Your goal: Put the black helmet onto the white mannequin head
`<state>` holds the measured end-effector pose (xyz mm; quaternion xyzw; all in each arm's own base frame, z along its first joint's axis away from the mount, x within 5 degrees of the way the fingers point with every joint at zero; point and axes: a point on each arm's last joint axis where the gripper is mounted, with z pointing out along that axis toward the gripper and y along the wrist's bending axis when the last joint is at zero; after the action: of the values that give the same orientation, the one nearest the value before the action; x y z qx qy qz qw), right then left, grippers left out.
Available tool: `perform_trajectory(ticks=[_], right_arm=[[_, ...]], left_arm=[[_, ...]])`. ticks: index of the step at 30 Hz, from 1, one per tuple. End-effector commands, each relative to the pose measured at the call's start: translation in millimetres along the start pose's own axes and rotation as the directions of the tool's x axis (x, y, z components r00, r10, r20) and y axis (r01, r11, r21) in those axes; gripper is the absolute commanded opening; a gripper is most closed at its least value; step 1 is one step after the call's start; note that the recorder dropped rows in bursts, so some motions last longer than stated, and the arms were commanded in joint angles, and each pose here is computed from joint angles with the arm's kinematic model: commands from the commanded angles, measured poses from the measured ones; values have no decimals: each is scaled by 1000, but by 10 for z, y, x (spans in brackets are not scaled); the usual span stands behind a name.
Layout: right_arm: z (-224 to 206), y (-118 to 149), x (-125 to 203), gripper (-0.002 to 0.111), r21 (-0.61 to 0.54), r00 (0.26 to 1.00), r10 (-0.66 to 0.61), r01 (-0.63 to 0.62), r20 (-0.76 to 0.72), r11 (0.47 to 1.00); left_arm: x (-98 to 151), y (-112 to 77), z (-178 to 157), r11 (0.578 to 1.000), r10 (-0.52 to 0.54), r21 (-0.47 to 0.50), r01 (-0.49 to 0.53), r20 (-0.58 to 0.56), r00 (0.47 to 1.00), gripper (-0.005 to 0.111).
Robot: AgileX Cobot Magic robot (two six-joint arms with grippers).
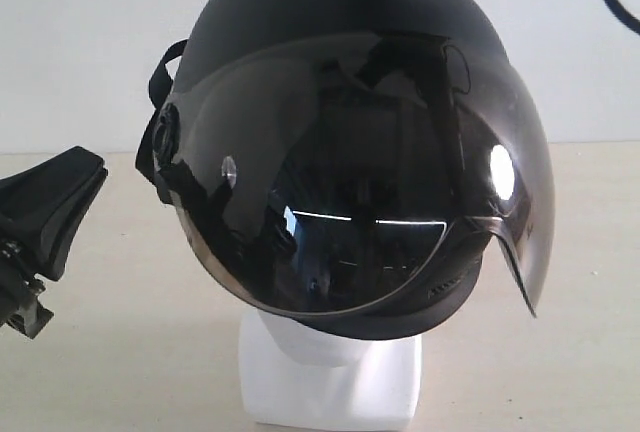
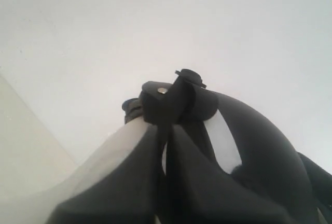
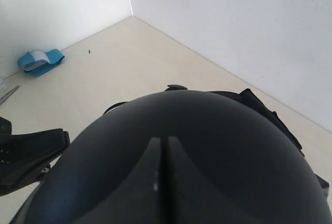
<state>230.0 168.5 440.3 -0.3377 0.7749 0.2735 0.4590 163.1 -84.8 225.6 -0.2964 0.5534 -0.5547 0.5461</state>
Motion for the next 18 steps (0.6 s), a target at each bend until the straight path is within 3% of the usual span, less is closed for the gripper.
perform_trajectory(ticks=[1, 5, 7, 9, 13, 18], right_arm=[[133, -24, 166, 0, -8, 991, -13, 12, -136, 1000], [132, -39, 173, 0, 8, 989, -18, 19, -145, 1000], [132, -39, 173, 0, 8, 989, -18, 19, -145, 1000], [132, -40, 176, 0, 8, 989, -19, 21, -148, 1000], [132, -40, 176, 0, 8, 989, -19, 21, -148, 1000], [131, -42, 180, 0, 11, 988, -23, 25, -152, 1000]], left_arm=[[-27, 14, -16, 997, 75, -13, -75, 21, 997, 4], [0, 0, -16, 995, 98, 5, -98, -7, 995, 4], [33, -17, -17, 977, 213, 32, -212, -38, 976, 4], [107, -54, -25, 936, 347, 103, -337, -96, 933, 4], [211, -139, -65, 778, 613, 261, -572, -117, 781, 4], [35, -240, -110, 747, 650, 188, -637, -5, 760, 8]])
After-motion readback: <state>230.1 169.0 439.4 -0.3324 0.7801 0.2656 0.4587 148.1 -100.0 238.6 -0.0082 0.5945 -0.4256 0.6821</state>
